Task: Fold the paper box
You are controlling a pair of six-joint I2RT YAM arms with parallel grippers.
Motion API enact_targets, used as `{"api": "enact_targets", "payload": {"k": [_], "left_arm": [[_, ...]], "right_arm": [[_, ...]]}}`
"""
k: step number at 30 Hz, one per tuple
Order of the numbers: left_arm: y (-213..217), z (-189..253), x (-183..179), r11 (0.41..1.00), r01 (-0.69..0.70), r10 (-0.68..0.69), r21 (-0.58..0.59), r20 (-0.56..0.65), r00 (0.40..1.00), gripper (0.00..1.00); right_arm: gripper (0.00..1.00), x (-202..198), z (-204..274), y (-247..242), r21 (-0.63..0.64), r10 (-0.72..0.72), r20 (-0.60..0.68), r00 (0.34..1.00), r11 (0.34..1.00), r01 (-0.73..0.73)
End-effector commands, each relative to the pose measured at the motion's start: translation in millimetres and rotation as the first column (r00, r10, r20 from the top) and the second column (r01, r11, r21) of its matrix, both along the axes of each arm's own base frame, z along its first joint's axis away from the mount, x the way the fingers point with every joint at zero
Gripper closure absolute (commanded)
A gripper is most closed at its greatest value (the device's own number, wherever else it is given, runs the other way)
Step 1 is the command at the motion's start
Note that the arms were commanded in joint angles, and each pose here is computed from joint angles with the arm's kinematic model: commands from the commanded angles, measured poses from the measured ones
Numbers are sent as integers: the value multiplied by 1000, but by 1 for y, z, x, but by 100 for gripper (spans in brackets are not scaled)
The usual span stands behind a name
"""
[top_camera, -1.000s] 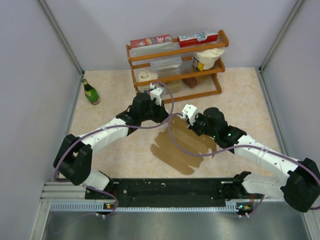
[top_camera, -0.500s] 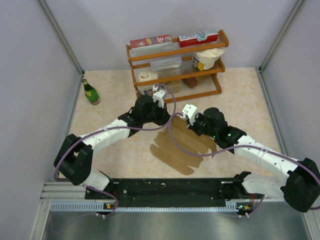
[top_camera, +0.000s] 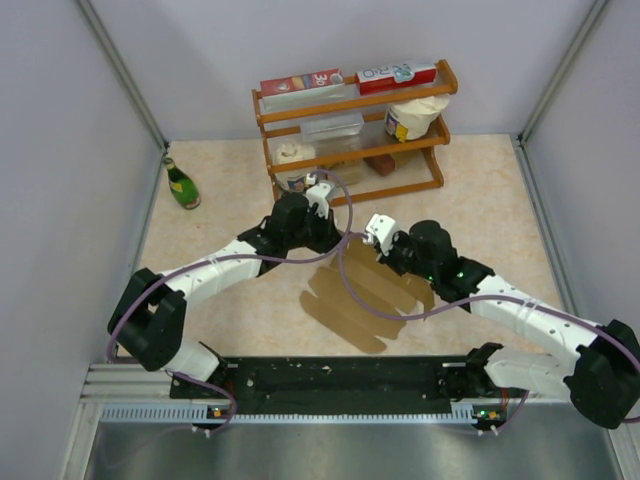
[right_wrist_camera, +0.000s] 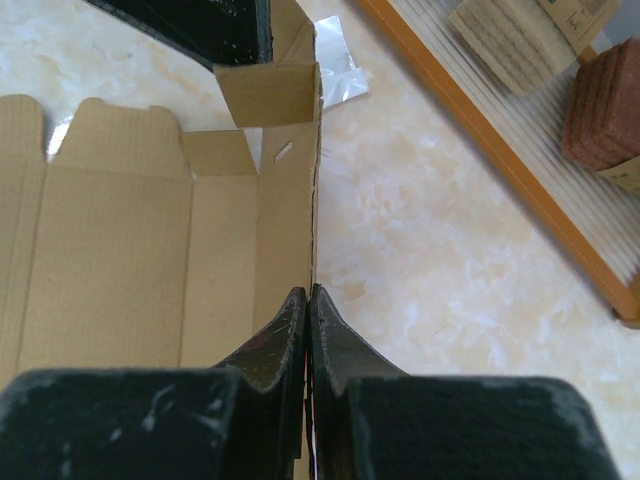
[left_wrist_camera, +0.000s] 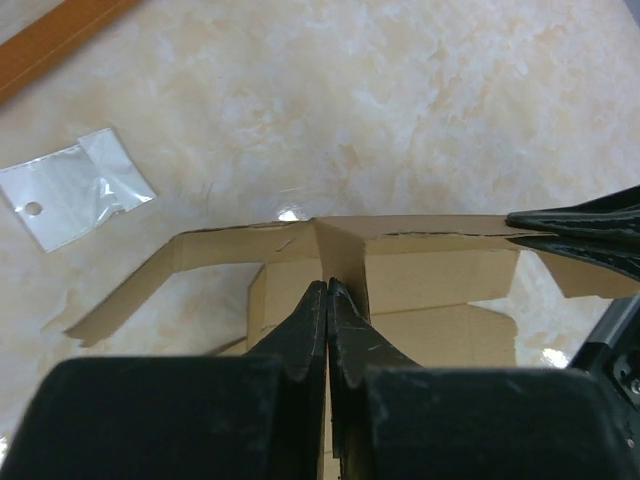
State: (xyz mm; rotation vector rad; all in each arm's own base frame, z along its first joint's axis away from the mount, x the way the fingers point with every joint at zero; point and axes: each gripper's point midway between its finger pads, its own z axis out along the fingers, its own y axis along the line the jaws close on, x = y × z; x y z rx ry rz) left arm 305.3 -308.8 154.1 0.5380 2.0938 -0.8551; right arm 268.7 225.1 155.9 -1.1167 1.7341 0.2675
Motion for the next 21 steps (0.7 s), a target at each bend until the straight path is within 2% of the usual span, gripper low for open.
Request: {"api": "enact_targets", "payload": {"k": [1,9,14,21], "left_arm": [[20,20,16,995,-89,86,33,93,992,100],[49,25,33,983,-174,166,53,127,978,100],[69,45,42,970,-239,227,51,180,957,100],[65,57,59,973,-225,209,58,206,956,100]], "right_arm": [[100,1,16,2,-31,70,130,989,997,-67],[100,3,12,-6,-171,178,277,944,976,-134],[100,-3,13,-3,-193,243,350,905,964,-184],[100,1,19,-9,-274,259,485,835,952,-136]]}}
